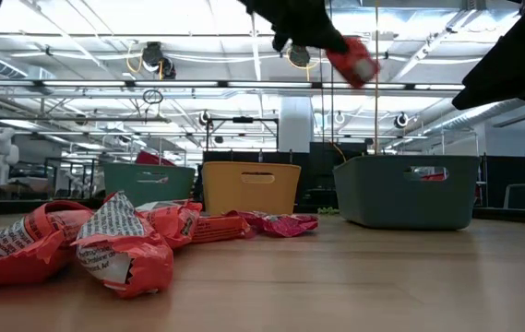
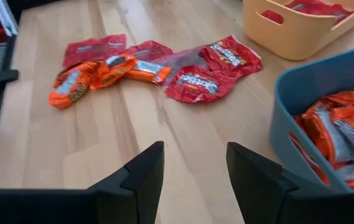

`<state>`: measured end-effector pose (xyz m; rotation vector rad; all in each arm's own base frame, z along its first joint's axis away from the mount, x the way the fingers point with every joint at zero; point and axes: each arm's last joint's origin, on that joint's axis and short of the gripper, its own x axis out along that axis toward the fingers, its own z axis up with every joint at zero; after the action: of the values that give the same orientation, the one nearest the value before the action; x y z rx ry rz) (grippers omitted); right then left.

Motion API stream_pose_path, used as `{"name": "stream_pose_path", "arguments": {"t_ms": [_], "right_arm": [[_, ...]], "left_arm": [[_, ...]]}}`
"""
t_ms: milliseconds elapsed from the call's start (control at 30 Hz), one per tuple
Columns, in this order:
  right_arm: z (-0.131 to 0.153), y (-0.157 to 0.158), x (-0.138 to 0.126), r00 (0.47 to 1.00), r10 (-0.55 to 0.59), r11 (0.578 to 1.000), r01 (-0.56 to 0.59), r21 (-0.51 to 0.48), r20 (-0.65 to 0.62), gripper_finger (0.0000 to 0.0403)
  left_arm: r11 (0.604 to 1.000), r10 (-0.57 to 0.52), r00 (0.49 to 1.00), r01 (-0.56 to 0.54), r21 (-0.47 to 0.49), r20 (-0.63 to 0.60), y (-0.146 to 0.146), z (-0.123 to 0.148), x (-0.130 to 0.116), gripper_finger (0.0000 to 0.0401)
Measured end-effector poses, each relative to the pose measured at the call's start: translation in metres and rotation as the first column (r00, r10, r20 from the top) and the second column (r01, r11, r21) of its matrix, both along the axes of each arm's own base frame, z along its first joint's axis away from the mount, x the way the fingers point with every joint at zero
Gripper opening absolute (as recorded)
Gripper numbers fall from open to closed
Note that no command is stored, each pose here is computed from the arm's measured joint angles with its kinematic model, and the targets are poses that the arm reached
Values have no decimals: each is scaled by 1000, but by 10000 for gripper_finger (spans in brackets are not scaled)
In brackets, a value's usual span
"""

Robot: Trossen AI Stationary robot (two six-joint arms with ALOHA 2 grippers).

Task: Sort candy
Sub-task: Put the orange wrapper chocolate into the dark blue bin, then put the red wrapper candy into the yellow bin

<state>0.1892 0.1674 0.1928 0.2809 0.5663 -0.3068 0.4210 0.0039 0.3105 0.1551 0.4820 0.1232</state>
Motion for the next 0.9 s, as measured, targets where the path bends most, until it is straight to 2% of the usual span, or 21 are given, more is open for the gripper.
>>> {"name": "stream_pose_path", "arguments": {"t_ms": [133,200,267,500,600,767,900], "right_arm": [[0,-1,0,1000,-5,1000,5,-3,-3,165],[-1,-1,0,1000,-4,1000,4,-4,-2,165],[-1,-1,-1,1000,-5,1000,5,-5,-5,165],[-1,-1,-1,1000,-5,1000,5,-2,-6,165],[-1,-1,-1,1000,-6,1000,6,0,-5,165],[-1,-1,-1,1000,-6,1000,6,0,-5,165],[-1,-1,0,1000,-6,1000,6,1,-4,165]], "left_arm": [[999,-21,1000,21,-26,0,10,-16,17,2],[999,-27,999,26,-38,-32,13,-33,24,2],[999,-31,999,30,-43,-15,14,-47,35,3],[999,-32,999,30,-44,-39,12,-85,53,38],[999,22,999,-24,-41,-50,12,-89,53,55],[999,28,998,-30,-37,-60,11,-89,52,83],[999,18,998,-20,-36,-61,6,-75,45,96]]}}
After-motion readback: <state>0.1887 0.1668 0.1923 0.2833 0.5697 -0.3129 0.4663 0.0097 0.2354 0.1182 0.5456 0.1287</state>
